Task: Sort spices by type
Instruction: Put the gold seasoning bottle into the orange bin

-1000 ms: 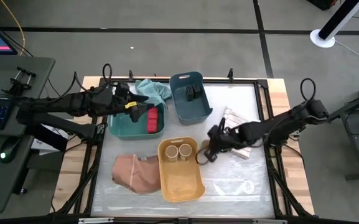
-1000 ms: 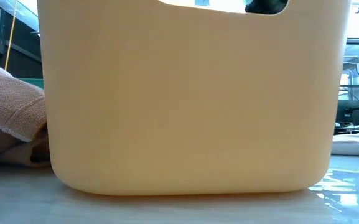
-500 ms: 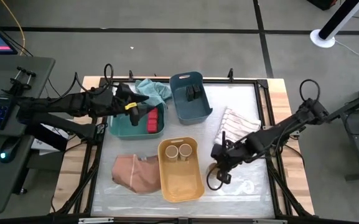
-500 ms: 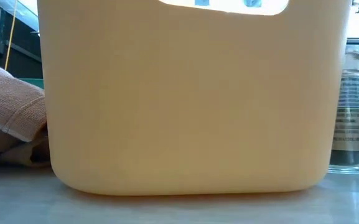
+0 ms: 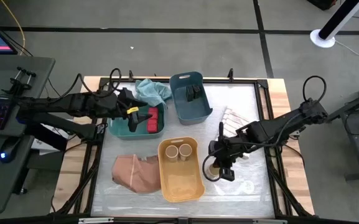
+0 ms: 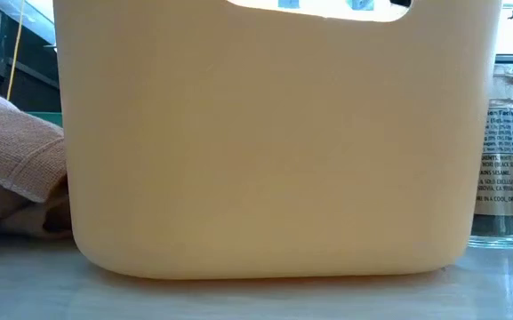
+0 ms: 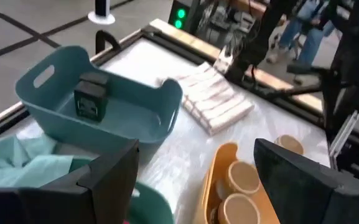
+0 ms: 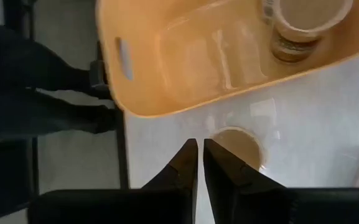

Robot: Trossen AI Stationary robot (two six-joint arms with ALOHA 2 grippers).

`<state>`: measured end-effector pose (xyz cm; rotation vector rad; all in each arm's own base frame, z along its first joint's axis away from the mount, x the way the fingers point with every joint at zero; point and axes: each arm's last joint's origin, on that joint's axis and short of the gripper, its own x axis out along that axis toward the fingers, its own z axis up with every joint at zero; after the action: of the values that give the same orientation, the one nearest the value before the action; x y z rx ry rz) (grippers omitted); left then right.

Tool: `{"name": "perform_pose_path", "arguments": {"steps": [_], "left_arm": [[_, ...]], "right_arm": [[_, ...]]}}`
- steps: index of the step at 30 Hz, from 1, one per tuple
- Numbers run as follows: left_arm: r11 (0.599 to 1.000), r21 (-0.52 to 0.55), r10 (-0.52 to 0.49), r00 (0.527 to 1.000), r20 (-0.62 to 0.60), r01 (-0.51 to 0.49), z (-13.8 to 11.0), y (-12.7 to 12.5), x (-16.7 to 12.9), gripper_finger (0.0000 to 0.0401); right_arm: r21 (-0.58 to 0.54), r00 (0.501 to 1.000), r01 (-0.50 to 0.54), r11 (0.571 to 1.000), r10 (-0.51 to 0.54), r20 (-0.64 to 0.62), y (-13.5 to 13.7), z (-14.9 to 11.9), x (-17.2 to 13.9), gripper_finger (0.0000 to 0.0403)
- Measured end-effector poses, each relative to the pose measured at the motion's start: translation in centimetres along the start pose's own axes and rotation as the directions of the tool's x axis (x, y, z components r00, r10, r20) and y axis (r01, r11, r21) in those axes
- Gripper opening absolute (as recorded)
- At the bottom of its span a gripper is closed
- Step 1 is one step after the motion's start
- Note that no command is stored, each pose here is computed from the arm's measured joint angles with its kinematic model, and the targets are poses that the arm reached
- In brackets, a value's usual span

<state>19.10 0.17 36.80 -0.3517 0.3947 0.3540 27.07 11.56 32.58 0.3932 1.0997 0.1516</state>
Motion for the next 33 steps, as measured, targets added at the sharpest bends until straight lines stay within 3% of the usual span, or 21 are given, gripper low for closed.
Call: {"name": "perform_pose_path", "arguments": {"steps": [10,22,26,33], "left_arm": [[1.0,0.004,0.009,1.0,-0.024,-0.009,-0.2,0.1,0.0,0.03],[1.0,-0.023,0.01,1.0,-0.023,-0.011,-0.2,0.1,0.0,0.03],[1.0,-0.029,0.01,1.0,-0.023,-0.011,-0.2,0.1,0.0,0.03],[0.999,-0.047,0.011,1.0,-0.022,-0.012,-0.2,0.1,0.0,0.03]], "right_arm": [[0.07,0.985,0.157,0.985,-0.162,0.065,-2.2,1.0,-0.2,0.0023],[0.066,0.967,0.226,0.972,-0.232,0.103,-2.8,1.4,-0.3,0.0028],[0.078,0.97,0.238,0.968,-0.241,0.035,-3.1,1.0,0.0,0.0079],[0.115,0.976,0.216,0.97,-0.21,-0.061,-2.5,0.6,1.9,0.025]]}}
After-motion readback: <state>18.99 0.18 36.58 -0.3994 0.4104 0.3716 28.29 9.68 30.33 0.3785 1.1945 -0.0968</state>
